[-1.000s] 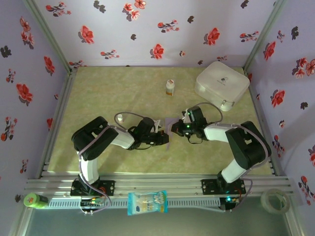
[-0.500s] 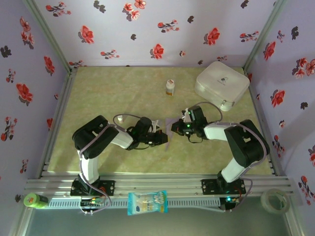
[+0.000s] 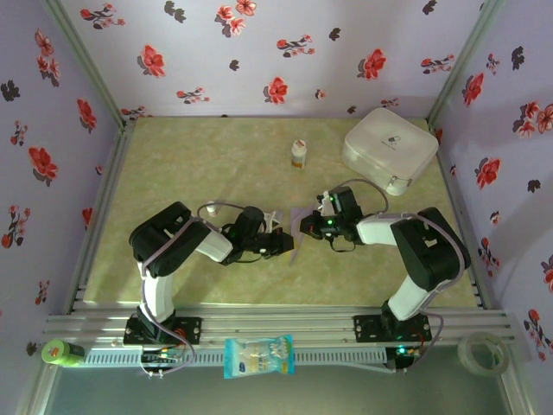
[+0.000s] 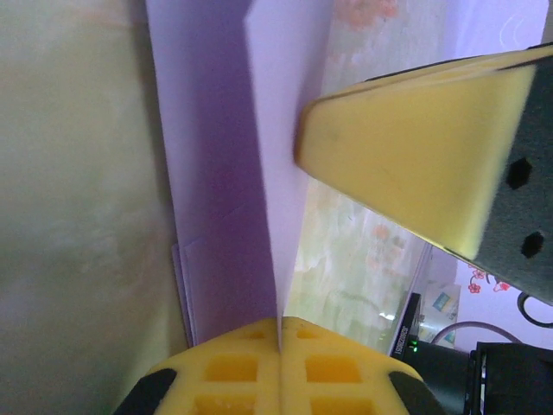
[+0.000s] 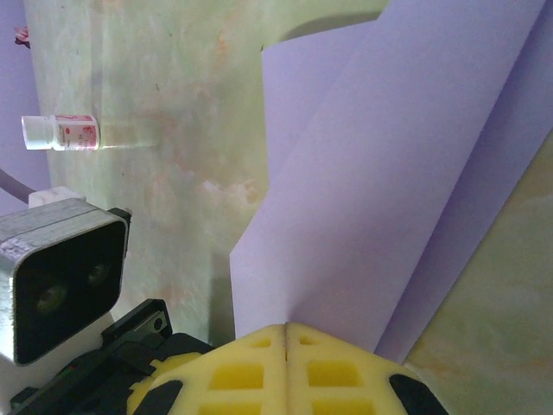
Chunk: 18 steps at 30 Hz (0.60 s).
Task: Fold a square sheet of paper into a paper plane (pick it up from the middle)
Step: Fold the wing for the fifth time at the center of the table.
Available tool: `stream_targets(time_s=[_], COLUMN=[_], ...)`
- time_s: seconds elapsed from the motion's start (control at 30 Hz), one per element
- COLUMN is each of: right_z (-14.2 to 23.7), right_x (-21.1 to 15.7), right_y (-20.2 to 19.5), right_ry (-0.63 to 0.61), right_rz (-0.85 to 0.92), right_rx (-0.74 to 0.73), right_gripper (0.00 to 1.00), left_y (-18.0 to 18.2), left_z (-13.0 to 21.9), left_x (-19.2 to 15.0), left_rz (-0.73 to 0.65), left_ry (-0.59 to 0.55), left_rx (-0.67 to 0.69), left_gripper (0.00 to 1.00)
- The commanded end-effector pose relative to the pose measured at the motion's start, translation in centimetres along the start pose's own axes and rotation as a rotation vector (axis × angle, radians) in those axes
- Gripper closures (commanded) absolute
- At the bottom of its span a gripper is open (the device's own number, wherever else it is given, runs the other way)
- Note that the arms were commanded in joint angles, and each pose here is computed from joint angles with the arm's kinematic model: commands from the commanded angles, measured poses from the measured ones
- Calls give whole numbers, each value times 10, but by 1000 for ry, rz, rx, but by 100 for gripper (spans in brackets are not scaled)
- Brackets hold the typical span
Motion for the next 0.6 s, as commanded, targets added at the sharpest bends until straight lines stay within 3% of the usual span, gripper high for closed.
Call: stream_targets(time_s=[0.0, 0.57], right_z=[0, -9], right_x=[8, 11], right_y=[4, -8], right_ry=[-1, 3], right_rz=[21, -7], right_rx=[14, -1], right_gripper=[95, 95], left_y=[25, 37], left_z=[1, 3], left_x=[-13, -15], left_rz=[64, 109], left_ry=[36, 51], left_rx=[67, 127], left_gripper=[100, 100])
Point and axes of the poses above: each hand's point on the last joint's axis, 136 mm out from that joint toward the fingers, its own z axis back along the fingers, its own y axis along the line the jaws close on, x = y × z, the point moved 2 cm from there along z, back along the fingers, and after that the axes turned 7 degrees about -z, right-handed, at the moved point
